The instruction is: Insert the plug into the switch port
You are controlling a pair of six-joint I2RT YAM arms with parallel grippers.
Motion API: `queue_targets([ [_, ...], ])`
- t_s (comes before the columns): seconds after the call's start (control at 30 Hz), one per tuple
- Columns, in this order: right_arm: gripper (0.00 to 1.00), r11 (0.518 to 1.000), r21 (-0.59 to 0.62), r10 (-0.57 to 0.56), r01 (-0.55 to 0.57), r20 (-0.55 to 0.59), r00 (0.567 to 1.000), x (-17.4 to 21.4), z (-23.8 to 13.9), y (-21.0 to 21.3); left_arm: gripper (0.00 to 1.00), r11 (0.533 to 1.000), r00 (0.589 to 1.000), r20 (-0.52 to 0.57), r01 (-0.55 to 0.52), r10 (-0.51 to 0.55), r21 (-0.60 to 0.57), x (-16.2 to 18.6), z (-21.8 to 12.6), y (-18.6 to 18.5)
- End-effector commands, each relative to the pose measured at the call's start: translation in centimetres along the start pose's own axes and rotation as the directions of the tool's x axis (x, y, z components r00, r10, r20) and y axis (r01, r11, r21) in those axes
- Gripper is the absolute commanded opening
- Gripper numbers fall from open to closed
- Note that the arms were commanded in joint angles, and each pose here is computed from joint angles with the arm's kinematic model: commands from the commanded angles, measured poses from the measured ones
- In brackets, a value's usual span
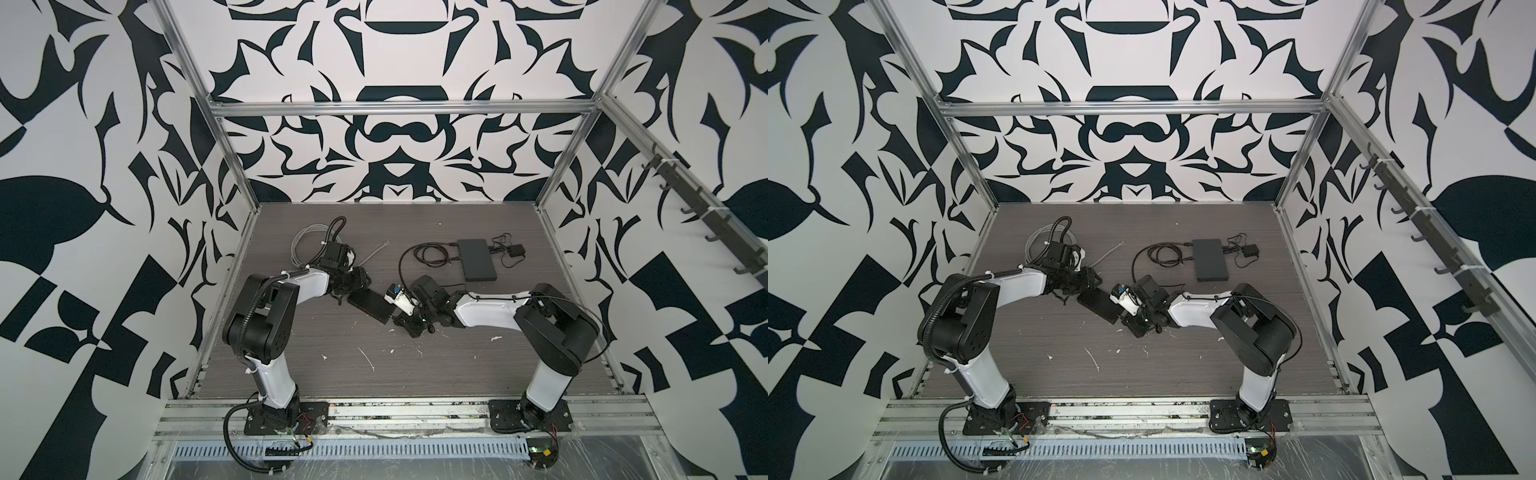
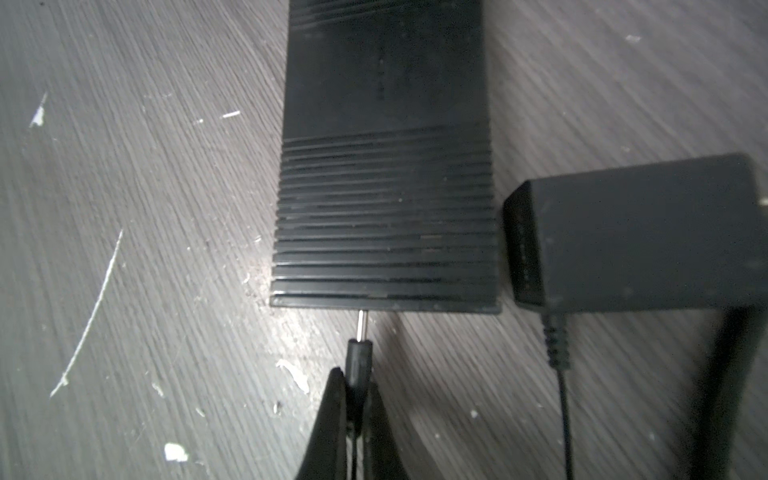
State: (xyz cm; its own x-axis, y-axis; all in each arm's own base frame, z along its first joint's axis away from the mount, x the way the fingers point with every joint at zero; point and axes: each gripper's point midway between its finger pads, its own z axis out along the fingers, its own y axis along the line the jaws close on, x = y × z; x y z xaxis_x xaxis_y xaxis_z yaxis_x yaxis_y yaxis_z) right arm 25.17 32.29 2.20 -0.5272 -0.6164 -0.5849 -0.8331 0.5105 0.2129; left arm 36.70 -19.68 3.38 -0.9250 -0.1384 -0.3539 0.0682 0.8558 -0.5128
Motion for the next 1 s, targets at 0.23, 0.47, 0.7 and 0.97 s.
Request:
queue_targets([
  [0.23, 0.00, 1.000, 0.012, -0.014, 0.014, -0.040, 0.999, 1.5, -0.4, -0.9, 0.52, 0.998, 0.989, -0.132, 0.055, -0.060, -0.042, 4.1, 0.2, 1.3],
  [0.47, 0.00, 0.997, 0.078, 0.026, -0.020, -0.076, 0.997, 2.3, -1.5, -2.2, 0.51, 0.997, 0.990, -0.125, 0.052, -0.058, -0.050, 3.7, 0.1, 1.5],
  [0.7, 0.01, 0.999, 0.053, 0.013, -0.010, -0.066, 0.998, 2.4, -1.9, -1.7, 0.52, 0.997, 0.991, -0.120, 0.054, -0.060, -0.055, 3.7, 0.0, 1.7],
  [0.97, 0.01, 0.999, -0.049, 0.004, -0.005, -0.033, 0.999, 1.9, -0.9, -0.3, 0.52, 0.997, 0.992, -0.114, 0.055, -0.061, -0.052, 3.6, -0.1, 1.7],
])
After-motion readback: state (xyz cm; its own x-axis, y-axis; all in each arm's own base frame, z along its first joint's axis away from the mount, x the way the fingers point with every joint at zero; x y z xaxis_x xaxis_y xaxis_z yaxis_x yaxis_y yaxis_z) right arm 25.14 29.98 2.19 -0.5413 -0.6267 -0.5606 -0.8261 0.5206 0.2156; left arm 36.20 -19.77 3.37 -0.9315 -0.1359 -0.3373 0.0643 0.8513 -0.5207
